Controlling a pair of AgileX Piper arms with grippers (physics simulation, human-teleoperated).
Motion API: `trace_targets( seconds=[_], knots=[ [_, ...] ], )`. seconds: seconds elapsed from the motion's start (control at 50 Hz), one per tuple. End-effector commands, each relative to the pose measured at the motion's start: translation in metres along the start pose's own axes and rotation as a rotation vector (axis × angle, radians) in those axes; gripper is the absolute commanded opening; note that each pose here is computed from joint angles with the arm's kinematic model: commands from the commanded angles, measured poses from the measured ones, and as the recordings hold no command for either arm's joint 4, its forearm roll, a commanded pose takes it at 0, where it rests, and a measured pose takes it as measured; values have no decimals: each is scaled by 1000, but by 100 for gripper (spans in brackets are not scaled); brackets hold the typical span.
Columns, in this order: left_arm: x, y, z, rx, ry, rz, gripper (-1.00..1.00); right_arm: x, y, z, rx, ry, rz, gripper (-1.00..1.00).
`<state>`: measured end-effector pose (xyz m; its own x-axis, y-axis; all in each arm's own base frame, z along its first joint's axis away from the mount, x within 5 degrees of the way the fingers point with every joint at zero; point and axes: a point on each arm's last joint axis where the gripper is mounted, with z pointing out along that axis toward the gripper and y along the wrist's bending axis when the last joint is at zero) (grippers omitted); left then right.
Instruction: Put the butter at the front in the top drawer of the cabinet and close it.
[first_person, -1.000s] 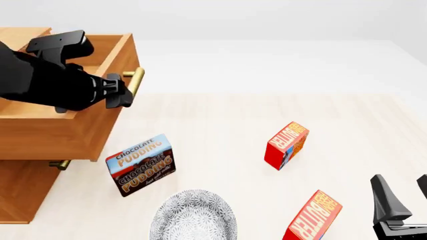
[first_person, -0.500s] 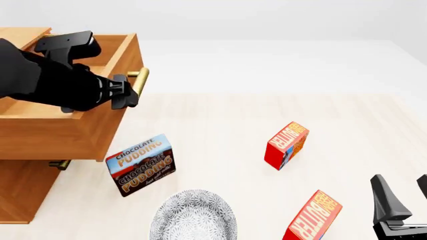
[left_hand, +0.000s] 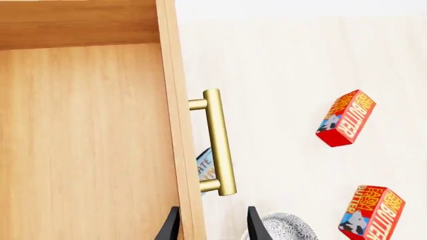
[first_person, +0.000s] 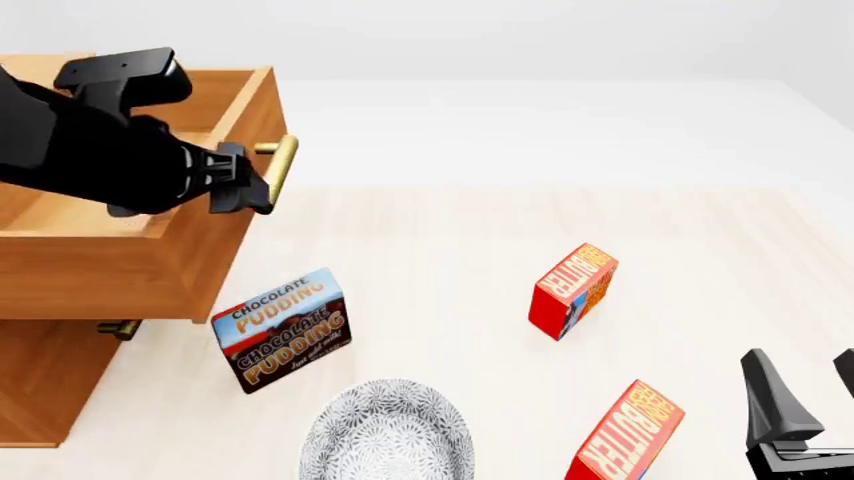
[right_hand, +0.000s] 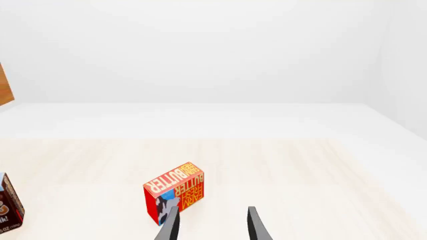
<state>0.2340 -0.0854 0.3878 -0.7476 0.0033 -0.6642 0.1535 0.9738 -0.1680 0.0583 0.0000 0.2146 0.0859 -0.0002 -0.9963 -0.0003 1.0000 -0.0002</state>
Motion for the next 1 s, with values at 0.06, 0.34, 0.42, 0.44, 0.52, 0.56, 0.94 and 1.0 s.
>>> trace_targets(
  seconds=[0.06,0.34,0.42,0.44,0.52,0.56,0.94,1.0],
  knots=[
    [-4,3,-20,0,-8,31,100,0,0,-1,0,0,0,100],
    [-5,5,-39,-5,-24,70,100,0,0,-1,0,0,0,100],
    [-6,4,-49,-2,-38,91,100,0,0,-1,0,0,0,100],
    [-6,4,-51,-2,-38,95,100,0,0,-1,0,0,0,100],
    [-7,5,-60,-1,-61,114,100,0,0,-1,1,0,0,100],
    [-6,4,-62,2,-66,124,100,0,0,-1,1,0,0,100],
    [-7,-21,-67,97,-147,265,100,0,0,-1,0,0,0,100],
    [-6,-23,-68,109,-166,282,100,0,0,-1,0,0,0,100]
  ],
)
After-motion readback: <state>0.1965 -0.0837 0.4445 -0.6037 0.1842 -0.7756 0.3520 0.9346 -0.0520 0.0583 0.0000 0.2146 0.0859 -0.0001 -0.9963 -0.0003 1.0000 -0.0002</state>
